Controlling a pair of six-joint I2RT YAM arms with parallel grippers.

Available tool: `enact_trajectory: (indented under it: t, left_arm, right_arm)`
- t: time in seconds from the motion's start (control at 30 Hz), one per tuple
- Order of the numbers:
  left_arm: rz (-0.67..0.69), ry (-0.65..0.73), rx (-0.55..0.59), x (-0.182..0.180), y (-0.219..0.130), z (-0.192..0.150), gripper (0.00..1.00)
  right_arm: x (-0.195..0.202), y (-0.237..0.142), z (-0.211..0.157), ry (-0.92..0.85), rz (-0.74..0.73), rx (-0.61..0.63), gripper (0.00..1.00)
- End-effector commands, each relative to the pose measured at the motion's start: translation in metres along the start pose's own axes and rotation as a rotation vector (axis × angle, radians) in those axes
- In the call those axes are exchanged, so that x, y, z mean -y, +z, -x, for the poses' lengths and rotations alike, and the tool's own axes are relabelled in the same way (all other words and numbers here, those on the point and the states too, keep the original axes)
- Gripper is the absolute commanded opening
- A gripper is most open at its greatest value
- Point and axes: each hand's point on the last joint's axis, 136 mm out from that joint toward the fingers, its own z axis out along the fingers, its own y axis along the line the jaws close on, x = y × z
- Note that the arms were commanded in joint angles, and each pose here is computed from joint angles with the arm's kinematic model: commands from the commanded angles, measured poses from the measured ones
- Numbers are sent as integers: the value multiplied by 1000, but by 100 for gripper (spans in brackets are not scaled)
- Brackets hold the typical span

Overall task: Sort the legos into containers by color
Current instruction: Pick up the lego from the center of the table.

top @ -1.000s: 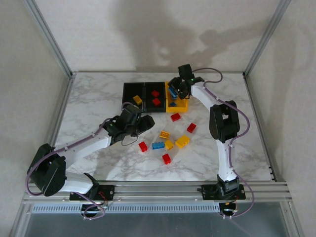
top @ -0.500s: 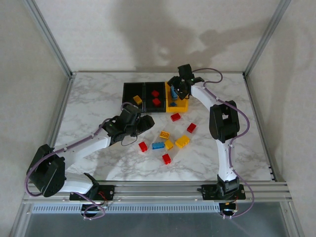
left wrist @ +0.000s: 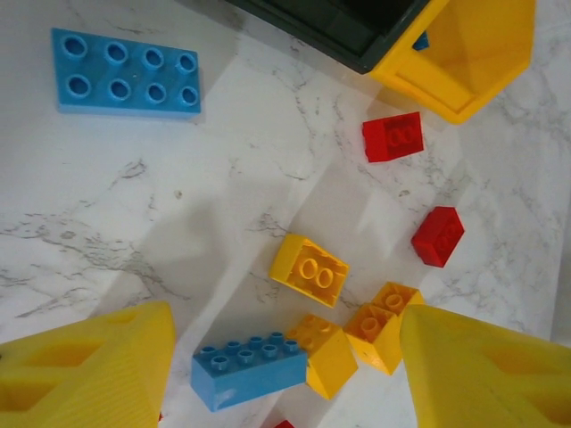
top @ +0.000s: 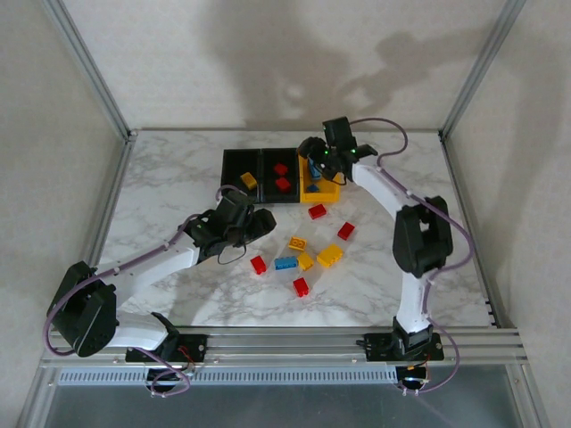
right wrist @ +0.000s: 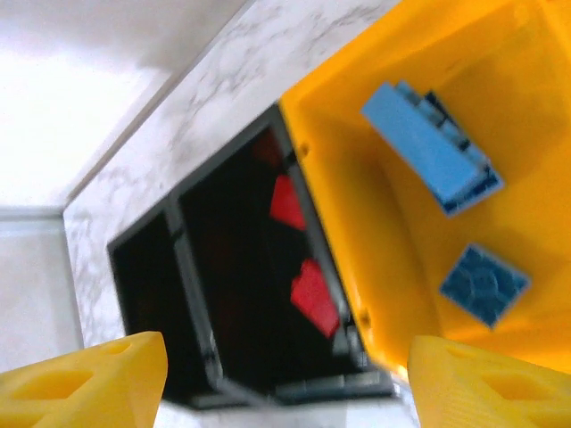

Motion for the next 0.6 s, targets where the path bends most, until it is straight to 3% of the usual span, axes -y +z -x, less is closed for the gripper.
enact_trajectory:
  t: [0.0,0.3,0.57]
  left_arm:
    - [77,46,33,-8,-6,9,67]
    - [203,81,48,-22,14,17,66]
    - [293,109,62,-29,43,24,68]
  right_arm:
    - [5,-29,-21,-154,23,-5,71]
    - [68,-64,-94,-369,-8,-85,70]
    - [91,-79,-119,-415,13,-105,71]
